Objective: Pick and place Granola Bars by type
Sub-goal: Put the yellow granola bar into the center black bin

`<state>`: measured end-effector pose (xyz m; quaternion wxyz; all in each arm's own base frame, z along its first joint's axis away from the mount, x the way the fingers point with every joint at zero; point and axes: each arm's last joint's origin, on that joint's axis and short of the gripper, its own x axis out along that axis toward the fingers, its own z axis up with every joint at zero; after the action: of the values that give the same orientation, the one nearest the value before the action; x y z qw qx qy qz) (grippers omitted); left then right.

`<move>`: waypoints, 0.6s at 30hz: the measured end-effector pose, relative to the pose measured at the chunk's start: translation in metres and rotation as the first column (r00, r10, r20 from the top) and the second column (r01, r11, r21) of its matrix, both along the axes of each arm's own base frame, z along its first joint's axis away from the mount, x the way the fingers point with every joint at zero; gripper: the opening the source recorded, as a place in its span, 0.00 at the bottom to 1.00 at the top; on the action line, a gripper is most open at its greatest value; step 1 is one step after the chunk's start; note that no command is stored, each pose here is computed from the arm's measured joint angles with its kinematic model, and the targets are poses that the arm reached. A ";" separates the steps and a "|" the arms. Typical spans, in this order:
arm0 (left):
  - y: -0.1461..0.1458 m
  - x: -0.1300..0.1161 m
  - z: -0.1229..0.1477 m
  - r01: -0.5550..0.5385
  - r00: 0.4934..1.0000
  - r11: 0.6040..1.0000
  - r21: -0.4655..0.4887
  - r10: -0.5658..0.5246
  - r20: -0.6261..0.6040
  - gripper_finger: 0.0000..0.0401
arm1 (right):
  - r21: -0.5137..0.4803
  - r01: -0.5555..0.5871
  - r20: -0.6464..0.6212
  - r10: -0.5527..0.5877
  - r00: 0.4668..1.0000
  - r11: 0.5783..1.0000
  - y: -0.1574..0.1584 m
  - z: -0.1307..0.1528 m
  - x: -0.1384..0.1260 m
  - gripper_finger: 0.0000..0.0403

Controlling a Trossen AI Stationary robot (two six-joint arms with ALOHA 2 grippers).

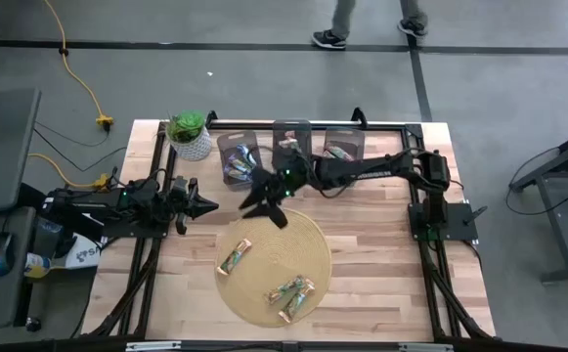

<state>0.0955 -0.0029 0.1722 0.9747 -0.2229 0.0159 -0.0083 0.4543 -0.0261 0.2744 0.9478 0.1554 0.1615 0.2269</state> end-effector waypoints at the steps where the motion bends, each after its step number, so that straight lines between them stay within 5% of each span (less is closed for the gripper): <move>1: 0.000 0.000 0.000 0.000 1.000 1.000 0.000 0.000 0.000 0.00 | 0.000 -0.015 -0.011 0.015 1.000 1.000 0.006 -0.001 0.000 0.35; 12: 0.000 0.000 0.000 0.000 1.000 1.000 0.000 0.000 0.000 0.00 | -0.094 -0.061 -0.206 0.041 0.978 0.994 0.072 -0.018 -0.008 0.35; 18: 0.000 0.000 0.000 0.000 1.000 1.000 0.000 0.000 0.000 0.00 | -0.343 -0.065 -0.281 -0.036 0.959 0.937 0.118 0.002 -0.018 0.35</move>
<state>0.0955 -0.0029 0.1721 0.9747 -0.2228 0.0158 -0.0081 0.4362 0.0915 0.2768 0.9256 0.0146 0.3342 0.1771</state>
